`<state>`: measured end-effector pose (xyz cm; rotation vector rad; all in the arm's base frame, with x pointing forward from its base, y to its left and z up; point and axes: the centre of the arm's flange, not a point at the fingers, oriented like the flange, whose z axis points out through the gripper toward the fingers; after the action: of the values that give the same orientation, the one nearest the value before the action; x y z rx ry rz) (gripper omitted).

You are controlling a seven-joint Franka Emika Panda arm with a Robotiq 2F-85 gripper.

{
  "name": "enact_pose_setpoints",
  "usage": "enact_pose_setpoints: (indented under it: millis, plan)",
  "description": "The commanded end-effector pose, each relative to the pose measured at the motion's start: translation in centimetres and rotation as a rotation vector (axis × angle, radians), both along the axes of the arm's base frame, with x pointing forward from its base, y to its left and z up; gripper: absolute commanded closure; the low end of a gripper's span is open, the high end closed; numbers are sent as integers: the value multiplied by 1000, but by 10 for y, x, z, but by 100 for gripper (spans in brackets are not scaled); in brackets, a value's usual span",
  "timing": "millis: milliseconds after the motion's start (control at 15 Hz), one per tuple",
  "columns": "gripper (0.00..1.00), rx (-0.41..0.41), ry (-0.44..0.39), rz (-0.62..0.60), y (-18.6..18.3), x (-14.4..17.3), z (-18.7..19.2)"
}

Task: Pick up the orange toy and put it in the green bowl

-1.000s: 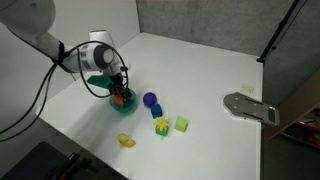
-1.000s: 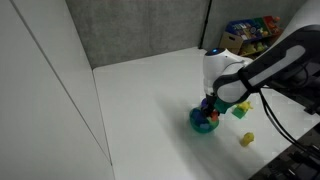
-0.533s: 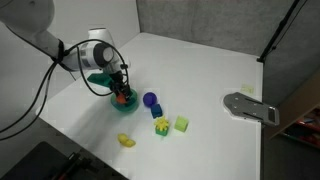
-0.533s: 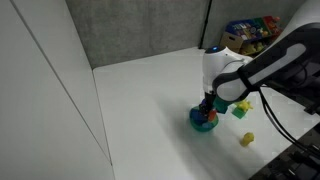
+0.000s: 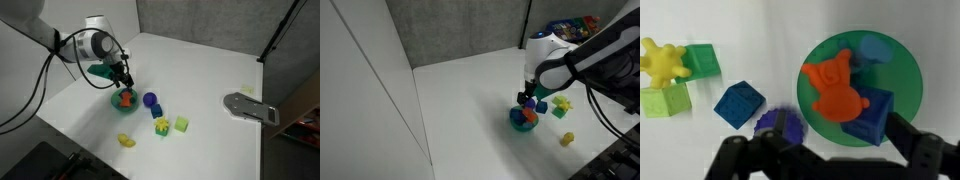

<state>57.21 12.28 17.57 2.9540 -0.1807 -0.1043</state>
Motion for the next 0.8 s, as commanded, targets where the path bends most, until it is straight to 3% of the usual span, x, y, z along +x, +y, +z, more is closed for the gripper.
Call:
enact_pose_setpoints:
  millis: [0,333,733]
  plan:
    - [0,-34,-8,-35,-5,6,43]
    - [0,17,2,-51,-19,21,108]
    - [0,174,-29,-87,-56,43,184]
